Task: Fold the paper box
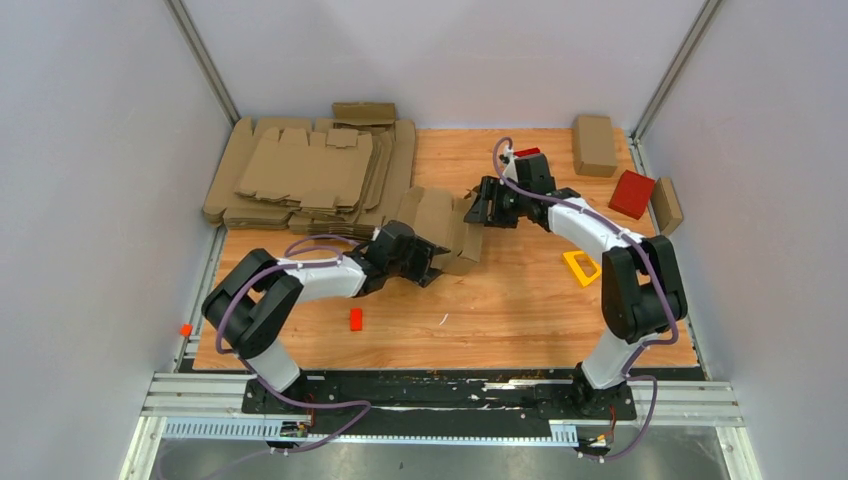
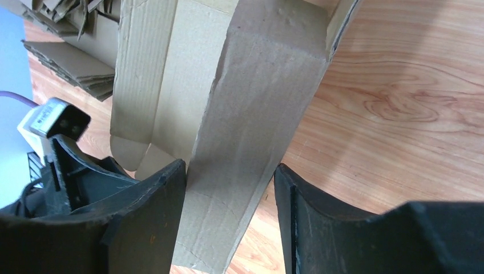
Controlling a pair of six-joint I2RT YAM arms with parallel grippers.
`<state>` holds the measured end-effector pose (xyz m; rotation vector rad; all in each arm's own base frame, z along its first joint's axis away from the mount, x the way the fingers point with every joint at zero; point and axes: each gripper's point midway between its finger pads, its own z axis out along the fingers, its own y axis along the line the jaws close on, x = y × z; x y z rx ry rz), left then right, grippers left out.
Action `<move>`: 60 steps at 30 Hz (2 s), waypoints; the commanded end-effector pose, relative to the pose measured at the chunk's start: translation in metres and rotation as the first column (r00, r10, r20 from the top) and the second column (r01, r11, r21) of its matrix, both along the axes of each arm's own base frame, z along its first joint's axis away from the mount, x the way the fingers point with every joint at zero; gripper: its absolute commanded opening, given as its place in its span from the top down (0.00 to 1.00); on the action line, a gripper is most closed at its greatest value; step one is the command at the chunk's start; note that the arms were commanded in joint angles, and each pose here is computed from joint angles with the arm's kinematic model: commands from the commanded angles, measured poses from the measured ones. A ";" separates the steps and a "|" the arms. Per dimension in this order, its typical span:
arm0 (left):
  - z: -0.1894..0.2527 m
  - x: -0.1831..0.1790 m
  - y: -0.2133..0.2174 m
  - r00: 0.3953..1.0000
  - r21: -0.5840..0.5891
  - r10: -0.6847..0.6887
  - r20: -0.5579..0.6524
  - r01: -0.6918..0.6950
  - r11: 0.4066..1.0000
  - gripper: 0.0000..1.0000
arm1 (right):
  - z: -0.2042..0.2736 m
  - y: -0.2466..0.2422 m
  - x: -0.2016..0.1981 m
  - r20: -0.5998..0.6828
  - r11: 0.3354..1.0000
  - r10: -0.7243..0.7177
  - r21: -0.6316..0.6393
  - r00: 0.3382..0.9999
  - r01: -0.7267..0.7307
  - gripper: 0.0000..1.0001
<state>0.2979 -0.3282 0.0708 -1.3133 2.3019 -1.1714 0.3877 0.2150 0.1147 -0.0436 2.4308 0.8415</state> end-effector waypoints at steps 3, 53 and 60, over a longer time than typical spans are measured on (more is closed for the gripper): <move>0.023 0.003 0.032 0.995 0.020 0.057 0.080 -0.059 0.998 0.36 | 0.010 0.019 0.000 0.051 0.995 0.093 -0.036 0.994 -0.091 0.43; 0.030 -0.083 0.111 0.683 0.597 -0.636 0.360 0.355 0.719 0.21 | -0.023 0.031 -0.082 0.013 0.975 0.217 -0.048 0.976 -0.216 0.38; 0.046 -0.063 0.099 0.694 0.534 -0.557 0.457 0.286 0.795 0.15 | -0.023 0.030 -0.084 0.016 0.975 0.219 -0.045 0.976 -0.218 0.38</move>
